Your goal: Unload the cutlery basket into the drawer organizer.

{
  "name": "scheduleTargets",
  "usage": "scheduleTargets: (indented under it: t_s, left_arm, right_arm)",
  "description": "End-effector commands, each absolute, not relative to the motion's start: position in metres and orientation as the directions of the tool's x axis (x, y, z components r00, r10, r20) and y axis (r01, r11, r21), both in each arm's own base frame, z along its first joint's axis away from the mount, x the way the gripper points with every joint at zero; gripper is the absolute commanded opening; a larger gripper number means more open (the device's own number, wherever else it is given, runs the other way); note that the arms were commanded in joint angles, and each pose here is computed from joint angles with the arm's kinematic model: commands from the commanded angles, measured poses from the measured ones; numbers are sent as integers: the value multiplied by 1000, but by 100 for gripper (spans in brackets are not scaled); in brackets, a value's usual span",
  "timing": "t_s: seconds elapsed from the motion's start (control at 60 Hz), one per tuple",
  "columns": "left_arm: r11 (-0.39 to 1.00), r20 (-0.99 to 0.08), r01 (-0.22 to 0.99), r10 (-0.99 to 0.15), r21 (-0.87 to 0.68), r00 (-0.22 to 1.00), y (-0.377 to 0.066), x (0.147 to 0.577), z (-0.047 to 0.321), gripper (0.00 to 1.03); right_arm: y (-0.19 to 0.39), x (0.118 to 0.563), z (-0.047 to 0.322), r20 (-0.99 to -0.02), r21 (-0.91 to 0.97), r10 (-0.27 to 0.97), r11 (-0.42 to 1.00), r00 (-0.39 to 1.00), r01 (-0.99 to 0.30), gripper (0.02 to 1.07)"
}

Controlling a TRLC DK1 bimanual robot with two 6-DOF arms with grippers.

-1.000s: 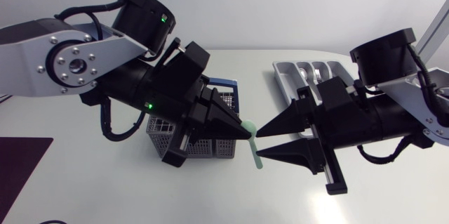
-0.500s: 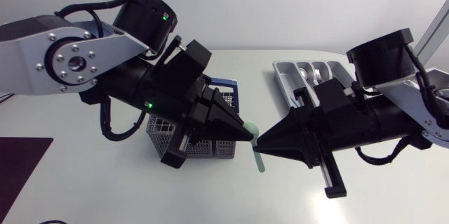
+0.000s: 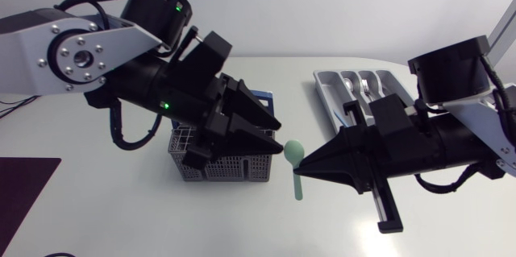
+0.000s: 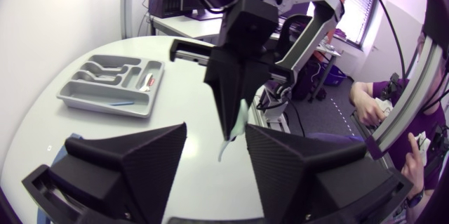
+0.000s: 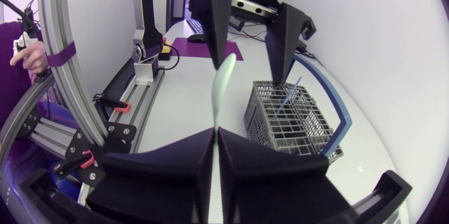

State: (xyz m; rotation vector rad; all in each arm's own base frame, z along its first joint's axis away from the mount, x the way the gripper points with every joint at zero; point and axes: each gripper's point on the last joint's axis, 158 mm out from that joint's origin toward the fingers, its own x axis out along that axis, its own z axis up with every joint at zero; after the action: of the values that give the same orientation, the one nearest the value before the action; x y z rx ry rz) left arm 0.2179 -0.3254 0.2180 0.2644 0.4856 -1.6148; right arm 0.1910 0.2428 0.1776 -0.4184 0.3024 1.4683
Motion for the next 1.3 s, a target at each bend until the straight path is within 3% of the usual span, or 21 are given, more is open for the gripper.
scheduleTargets:
  t_s: [0.0,0.1,0.233,0.417,0.7,1.0,1.283]
  left_arm:
    - [23,-414,991,-909,-128,-32,-312,235,246,98]
    - [132,-419,983,-905,-127,68,-288,254,250,98]
    - [324,-500,941,-833,-98,235,-259,280,224,98]
    - [473,-582,879,-733,-66,351,-234,290,185,98]
    - [625,-653,777,-620,-77,434,-215,309,147,98]
    - [703,-677,708,-552,-65,486,-202,322,139,98]
    - [735,-673,674,-532,-66,514,-196,326,143,98]
  right_arm:
    - [231,192,169,-458,-75,882,82,108,-994,8]
    - [212,202,163,-477,-97,864,128,159,-987,8]
    - [184,217,156,-496,-138,834,198,241,-970,8]
    - [138,239,142,-541,-266,745,289,390,-920,8]
    - [54,283,101,-580,-541,500,354,643,-763,8]
    - [-23,326,64,-591,-633,344,363,730,-684,8]
    - [-68,364,55,-562,-718,252,324,788,-616,8]
